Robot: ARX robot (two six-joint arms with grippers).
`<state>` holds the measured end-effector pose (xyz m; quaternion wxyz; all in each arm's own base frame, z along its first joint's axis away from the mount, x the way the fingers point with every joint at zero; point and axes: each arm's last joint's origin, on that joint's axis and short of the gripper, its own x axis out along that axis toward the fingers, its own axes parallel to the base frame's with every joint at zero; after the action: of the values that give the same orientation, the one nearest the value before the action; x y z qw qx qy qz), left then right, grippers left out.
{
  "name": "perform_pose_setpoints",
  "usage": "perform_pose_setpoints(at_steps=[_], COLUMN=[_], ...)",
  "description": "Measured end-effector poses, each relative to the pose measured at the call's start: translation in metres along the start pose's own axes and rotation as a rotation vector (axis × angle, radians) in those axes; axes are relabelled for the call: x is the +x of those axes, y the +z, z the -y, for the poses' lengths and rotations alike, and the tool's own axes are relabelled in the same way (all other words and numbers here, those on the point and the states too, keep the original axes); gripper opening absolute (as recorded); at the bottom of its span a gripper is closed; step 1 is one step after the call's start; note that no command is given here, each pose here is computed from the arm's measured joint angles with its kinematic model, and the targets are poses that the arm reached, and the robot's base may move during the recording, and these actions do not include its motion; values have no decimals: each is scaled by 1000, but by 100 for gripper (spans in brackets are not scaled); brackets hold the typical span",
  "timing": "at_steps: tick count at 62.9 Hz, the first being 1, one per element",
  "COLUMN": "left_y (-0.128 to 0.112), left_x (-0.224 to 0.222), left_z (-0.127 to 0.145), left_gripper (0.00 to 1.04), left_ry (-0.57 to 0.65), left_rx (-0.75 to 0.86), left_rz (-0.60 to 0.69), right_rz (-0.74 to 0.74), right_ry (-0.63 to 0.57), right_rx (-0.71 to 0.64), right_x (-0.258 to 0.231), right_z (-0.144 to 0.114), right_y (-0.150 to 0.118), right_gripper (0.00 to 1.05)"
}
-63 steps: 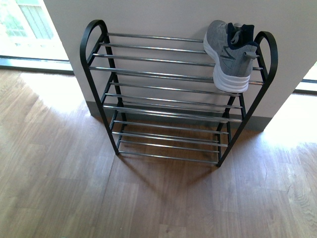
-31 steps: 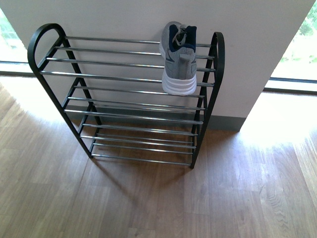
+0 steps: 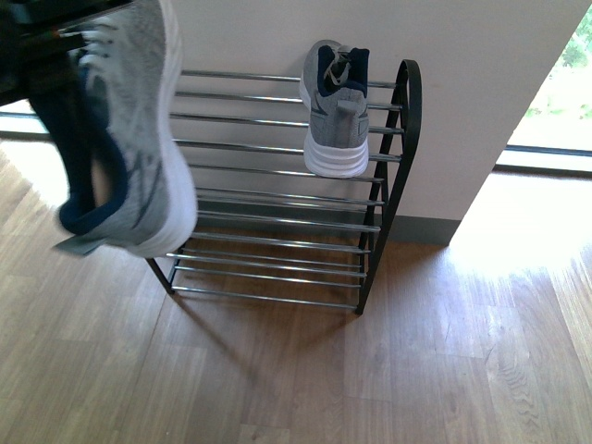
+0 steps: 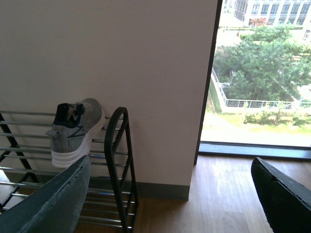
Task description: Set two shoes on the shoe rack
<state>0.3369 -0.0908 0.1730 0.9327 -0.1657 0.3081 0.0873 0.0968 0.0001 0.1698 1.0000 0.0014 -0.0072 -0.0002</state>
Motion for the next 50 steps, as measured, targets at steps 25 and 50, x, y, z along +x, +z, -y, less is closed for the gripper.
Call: perform_pose_setpoints(at_steps=[25, 50], left_y=[25, 36], left_x=[123, 179], left_z=[76, 111], left_gripper=[2, 2], left_ry=[-82, -107], left_rx=[-200, -33], left_rz=[-168, -255], right_rz=[0, 0], right_ry=[0, 0], right_rx=[0, 0], right_x=[0, 0], right_z=[0, 0], right_y=[0, 0], right_gripper=[96, 96])
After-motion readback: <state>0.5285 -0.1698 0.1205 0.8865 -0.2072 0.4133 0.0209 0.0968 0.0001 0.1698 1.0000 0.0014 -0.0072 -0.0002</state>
